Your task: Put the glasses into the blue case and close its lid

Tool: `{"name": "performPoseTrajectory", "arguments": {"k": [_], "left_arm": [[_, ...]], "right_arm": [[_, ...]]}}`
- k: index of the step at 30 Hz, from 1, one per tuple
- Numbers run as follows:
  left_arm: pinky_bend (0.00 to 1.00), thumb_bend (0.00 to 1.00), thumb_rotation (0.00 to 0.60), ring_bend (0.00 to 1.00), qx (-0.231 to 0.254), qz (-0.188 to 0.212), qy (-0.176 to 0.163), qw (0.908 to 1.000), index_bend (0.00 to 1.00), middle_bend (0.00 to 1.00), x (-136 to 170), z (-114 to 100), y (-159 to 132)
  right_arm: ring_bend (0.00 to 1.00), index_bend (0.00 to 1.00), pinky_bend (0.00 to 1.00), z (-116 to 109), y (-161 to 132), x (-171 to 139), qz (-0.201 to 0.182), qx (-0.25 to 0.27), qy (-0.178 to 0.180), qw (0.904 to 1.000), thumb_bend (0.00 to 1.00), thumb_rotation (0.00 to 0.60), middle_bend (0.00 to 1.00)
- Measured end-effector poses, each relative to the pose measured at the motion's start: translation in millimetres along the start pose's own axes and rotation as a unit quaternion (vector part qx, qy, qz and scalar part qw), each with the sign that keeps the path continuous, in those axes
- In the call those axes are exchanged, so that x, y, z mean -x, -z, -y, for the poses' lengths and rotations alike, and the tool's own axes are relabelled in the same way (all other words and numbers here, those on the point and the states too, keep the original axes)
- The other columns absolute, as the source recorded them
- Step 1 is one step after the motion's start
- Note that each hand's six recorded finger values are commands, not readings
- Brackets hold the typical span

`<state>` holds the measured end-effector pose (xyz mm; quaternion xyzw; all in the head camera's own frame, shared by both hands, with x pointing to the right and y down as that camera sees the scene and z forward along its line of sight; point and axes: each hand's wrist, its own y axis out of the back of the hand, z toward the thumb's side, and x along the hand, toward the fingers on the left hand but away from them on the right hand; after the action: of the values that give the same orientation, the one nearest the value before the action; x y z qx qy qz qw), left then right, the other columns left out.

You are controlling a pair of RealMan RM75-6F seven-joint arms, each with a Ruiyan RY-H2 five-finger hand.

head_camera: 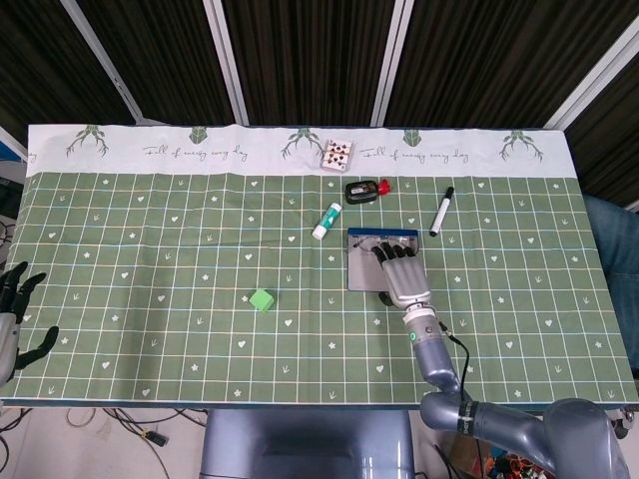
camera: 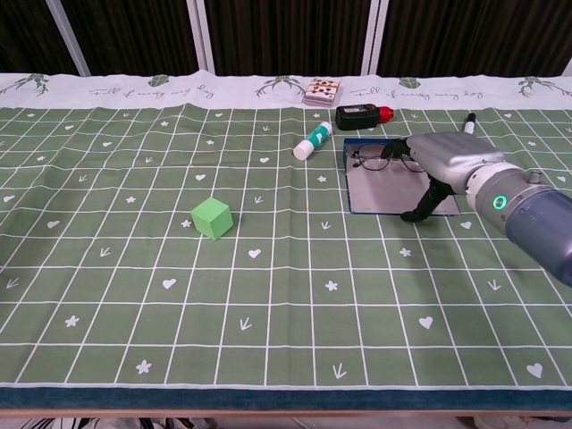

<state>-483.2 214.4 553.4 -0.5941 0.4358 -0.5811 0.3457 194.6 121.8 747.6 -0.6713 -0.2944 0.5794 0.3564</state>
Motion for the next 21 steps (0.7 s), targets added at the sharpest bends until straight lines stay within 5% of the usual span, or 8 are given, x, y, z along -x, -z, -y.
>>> {"name": "performPoseTrajectory", "arguments": {"k": [16,21], "left_arm": [[0.00,0.31,0.600,0.00,0.000,0.000,-0.001,1.0000,0.12,0.00,-0.3,-0.3,0.2],[0.00,0.31,0.600,0.00,0.000,-0.001,-0.001,1.0000,0.12,0.00,-0.3,-0.2,0.6]], "right_arm": [[0.21,0.23,0.22,2.1,2.9,2.4,0.005,-0.001,-0.002,1.0000,0.29,0.600,0.19],[0.21,0.27,0.22,1.3,2.7,2.1,0.004,0.002,-0.001,1.0000,0.38,0.600,0.20]]}}
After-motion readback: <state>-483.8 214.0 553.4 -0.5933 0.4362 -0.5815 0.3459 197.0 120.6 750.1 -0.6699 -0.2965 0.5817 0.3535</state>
